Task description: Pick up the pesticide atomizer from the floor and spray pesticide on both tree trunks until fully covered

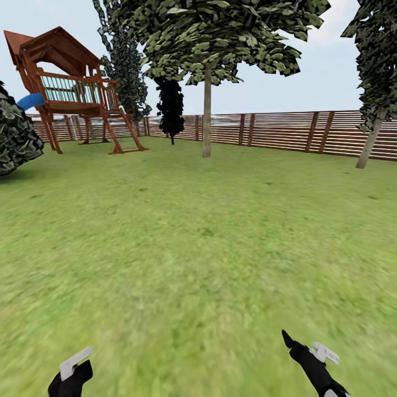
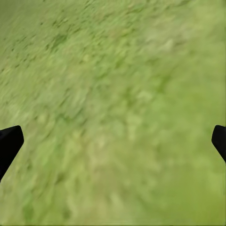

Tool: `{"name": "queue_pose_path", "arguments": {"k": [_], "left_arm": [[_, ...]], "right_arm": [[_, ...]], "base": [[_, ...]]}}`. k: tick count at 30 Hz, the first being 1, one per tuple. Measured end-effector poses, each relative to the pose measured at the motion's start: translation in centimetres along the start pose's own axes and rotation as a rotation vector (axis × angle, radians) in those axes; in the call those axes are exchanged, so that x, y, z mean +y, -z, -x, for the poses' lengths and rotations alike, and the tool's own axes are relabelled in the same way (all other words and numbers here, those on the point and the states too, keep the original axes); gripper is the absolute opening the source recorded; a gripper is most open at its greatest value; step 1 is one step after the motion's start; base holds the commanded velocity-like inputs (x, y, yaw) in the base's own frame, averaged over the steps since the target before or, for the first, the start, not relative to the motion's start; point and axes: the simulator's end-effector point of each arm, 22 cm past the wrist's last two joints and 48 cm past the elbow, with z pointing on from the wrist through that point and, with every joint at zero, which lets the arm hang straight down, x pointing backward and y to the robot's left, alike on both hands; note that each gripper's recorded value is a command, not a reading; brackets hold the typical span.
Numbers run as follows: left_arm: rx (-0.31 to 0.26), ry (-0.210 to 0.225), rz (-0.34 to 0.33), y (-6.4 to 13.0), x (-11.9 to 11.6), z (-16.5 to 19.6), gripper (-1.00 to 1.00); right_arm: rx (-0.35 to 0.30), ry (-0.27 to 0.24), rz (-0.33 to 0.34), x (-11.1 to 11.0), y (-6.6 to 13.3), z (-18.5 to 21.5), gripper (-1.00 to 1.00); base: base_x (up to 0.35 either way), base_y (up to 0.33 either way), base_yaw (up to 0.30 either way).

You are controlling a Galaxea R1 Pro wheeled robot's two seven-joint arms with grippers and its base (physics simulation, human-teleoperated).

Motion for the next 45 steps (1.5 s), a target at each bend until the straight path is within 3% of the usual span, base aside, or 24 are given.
{"name": "queue_pose_path", "arguments": {"k": [45], "left_arm": [[0.0,0.0,0.0,0.0,0.0,-0.01,-1.0]], "right_arm": [[0.0,0.0,0.001,0.02,0.0,-0.01,1.0]], "base": [[0.326,-0.08,0.0]]}}
